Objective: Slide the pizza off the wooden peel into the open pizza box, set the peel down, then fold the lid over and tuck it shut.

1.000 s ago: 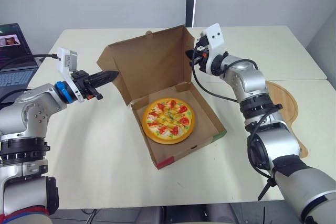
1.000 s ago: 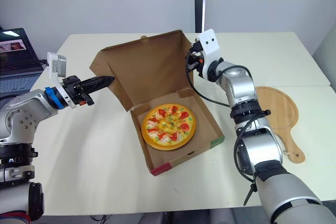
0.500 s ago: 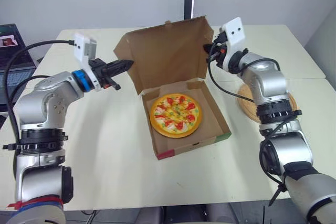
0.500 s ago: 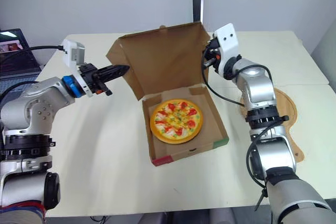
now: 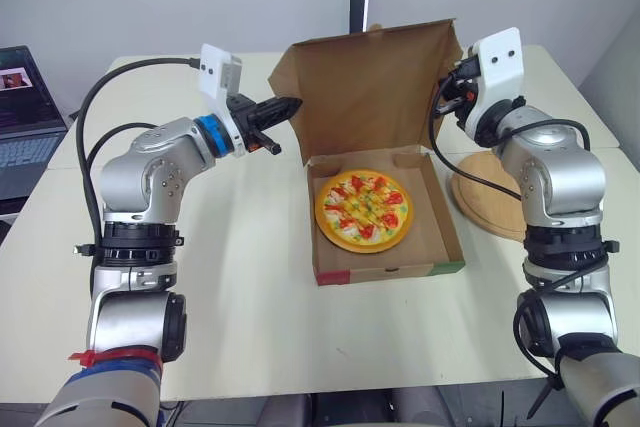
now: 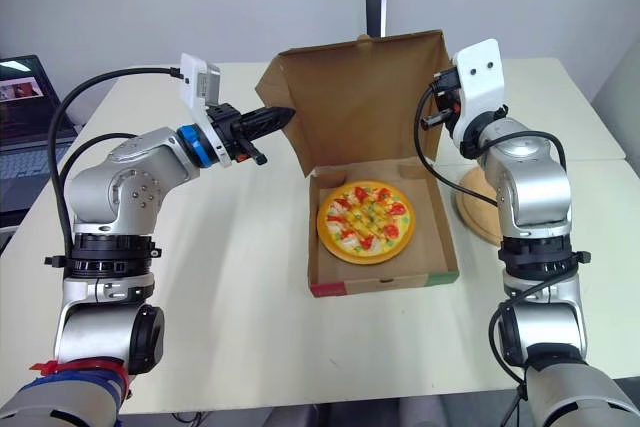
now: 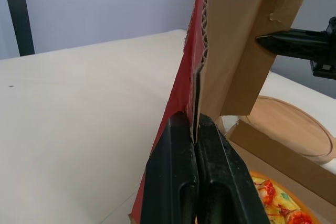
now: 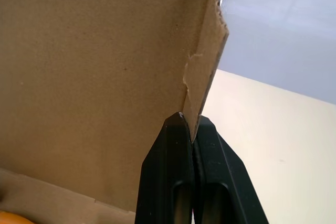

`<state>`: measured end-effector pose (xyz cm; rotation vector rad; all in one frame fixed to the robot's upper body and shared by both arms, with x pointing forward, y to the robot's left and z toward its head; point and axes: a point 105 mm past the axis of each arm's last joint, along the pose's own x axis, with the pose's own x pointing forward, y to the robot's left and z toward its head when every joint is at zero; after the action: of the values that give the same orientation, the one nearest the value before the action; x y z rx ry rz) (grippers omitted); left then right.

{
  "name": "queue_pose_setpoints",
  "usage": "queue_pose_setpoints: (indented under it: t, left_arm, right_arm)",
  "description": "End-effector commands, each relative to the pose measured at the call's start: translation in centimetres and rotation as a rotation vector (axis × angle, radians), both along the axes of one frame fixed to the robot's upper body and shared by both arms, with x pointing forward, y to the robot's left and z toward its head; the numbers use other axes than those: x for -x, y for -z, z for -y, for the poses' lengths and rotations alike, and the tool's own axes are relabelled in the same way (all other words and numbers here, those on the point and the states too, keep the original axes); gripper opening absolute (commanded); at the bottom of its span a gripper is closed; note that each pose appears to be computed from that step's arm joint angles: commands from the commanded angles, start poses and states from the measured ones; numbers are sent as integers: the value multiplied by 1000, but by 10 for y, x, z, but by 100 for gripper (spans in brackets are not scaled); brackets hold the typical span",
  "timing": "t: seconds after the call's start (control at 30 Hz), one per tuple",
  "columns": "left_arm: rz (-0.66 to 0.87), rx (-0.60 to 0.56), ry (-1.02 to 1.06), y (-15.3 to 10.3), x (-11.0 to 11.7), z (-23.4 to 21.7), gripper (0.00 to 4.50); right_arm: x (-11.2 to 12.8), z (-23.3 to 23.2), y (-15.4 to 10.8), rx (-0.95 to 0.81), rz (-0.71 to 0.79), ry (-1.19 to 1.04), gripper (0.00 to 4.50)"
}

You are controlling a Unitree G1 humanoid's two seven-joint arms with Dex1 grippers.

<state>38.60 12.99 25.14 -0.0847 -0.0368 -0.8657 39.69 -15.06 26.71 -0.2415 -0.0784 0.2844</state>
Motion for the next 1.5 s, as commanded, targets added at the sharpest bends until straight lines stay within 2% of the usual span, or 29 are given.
queue_pose_setpoints:
  t: [0.03, 0.27, 0.53, 0.93, 1.5]
  left_arm:
    - [36, 17, 51, -12, 4, 19, 0]
    - [48, 36, 56, -17, 2, 33, 0]
    - [26, 42, 77, -7, 18, 40, 0]
    - [-63, 126, 75, 8, 39, 39, 0]
    - [-147, 146, 87, 32, 71, 36, 0]
  right_arm:
    - [16, -1, -21, -15, 85, 13, 3]
    - [21, -1, -8, -36, 49, 33, 3]
    - [28, -3, -2, -24, 13, 2, 3]
    - [51, -16, 12, -75, -58, -26, 3]
    - [91, -17, 44, -97, -145, -18, 3]
